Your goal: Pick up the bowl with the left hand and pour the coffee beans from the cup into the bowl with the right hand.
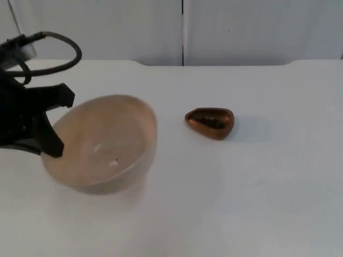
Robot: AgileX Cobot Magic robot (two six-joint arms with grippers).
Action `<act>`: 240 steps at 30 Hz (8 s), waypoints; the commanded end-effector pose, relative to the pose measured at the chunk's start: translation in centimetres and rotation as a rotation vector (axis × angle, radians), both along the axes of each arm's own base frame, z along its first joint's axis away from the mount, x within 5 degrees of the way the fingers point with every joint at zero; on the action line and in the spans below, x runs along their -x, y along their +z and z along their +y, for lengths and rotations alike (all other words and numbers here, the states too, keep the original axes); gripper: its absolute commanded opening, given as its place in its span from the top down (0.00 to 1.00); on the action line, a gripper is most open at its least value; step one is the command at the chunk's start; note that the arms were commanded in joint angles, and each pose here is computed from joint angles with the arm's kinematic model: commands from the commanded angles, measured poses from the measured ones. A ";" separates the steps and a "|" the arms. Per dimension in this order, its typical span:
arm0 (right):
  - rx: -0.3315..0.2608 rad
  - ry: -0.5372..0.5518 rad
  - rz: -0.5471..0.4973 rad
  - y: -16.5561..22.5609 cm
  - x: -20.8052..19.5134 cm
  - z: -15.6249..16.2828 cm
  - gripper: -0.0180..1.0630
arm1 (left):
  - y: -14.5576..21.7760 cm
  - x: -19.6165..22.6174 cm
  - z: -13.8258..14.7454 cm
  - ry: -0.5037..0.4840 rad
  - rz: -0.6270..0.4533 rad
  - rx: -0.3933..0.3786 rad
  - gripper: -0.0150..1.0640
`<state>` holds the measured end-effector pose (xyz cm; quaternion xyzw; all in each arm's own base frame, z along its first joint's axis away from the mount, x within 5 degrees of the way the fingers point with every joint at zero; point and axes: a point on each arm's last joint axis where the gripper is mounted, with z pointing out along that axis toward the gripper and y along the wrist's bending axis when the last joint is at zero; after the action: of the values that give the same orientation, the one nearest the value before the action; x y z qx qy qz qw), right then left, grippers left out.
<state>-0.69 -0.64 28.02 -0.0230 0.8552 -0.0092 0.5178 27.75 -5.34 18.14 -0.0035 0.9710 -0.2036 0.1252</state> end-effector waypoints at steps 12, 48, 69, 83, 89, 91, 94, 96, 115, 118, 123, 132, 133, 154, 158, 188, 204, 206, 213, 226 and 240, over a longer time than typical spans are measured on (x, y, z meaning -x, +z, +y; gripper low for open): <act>0.008 -0.003 -0.008 0.0 0.0 0.0 0.01 | 5.5 -0.6 -5.9 -0.081 -0.111 -0.225 0.99; -0.053 -0.026 -0.011 0.1 0.0 0.1 0.01 | 3.5 1.9 -10.1 0.135 -0.036 -0.413 0.99; -0.220 0.098 0.225 2.3 -10.5 2.8 0.01 | 3.6 1.8 -9.6 0.241 -0.045 -0.445 0.99; -0.207 0.182 0.383 2.4 -20.1 4.9 0.01 | 3.6 1.8 -9.7 0.249 -0.036 -0.436 0.99; -0.185 0.251 0.423 2.5 -23.2 7.1 0.01 | 3.6 1.8 -9.7 0.254 -0.038 -0.429 0.99; -0.197 0.270 0.437 2.7 -24.7 8.3 0.01 | 3.6 1.8 -9.8 0.257 -0.034 -0.425 0.99; -0.206 0.297 0.459 2.8 -26.9 10.3 0.01 | 3.6 1.8 -9.8 0.259 -0.033 -0.424 0.99; -0.211 0.305 0.467 2.7 -27.7 11.0 0.01 | 3.6 1.8 -9.8 0.261 -0.030 -0.421 0.99; -0.080 0.174 0.597 1.4 -37.1 18.8 0.01 | 3.5 1.9 -9.9 0.267 -0.021 -0.405 0.99; -0.086 0.129 0.629 0.3 -38.2 19.2 0.01 | 3.5 1.9 -10.0 0.266 -0.024 -0.402 0.99; -0.100 0.078 0.680 -2.5 -40.1 20.3 0.01 | 3.5 1.8 -10.0 0.266 -0.025 -0.400 0.99; -0.116 0.012 0.761 -6.1 -42.5 23.4 0.01 | 3.5 1.9 -10.0 0.270 -0.022 -0.397 0.99; -0.124 0.004 0.768 -6.4 -42.9 23.7 0.02 | 3.5 1.9 -10.0 0.274 -0.022 -0.395 0.99; -0.139 -0.171 0.834 -11.8 -44.3 24.5 0.07 | 3.5 1.9 -10.0 0.284 -0.017 -0.390 0.99; -0.143 -0.189 0.851 -13.6 -44.6 24.7 0.07 | 3.5 1.9 -10.0 0.286 -0.018 -0.388 0.99; -0.200 -0.231 0.946 -19.8 -45.4 23.8 0.22 | 3.5 1.9 -10.2 0.292 -0.009 -0.371 0.99; -0.207 -0.213 0.946 -19.8 -45.4 23.9 0.62 | 3.5 1.9 -10.2 0.292 -0.010 -0.370 0.99; -0.207 -0.213 0.946 -19.8 -45.4 23.9 0.68 | 3.5 1.9 -10.2 0.292 -0.010 -0.370 0.99; -0.205 -0.210 0.946 -19.8 -45.4 23.9 0.88 | 3.5 1.9 -10.2 0.292 -0.010 -0.370 0.99; -0.160 -0.104 0.916 -17.8 -45.6 23.9 0.98 | 3.5 1.9 -10.2 0.292 -0.010 -0.370 0.99; -0.071 0.009 0.924 -14.4 -44.9 23.6 0.98 | 3.5 1.9 -10.2 0.292 -0.011 -0.369 0.99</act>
<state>44.25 23.02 12.38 -0.0016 0.9968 0.0331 0.0733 25.83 -15.54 21.54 -0.1133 0.9813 0.0032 0.1557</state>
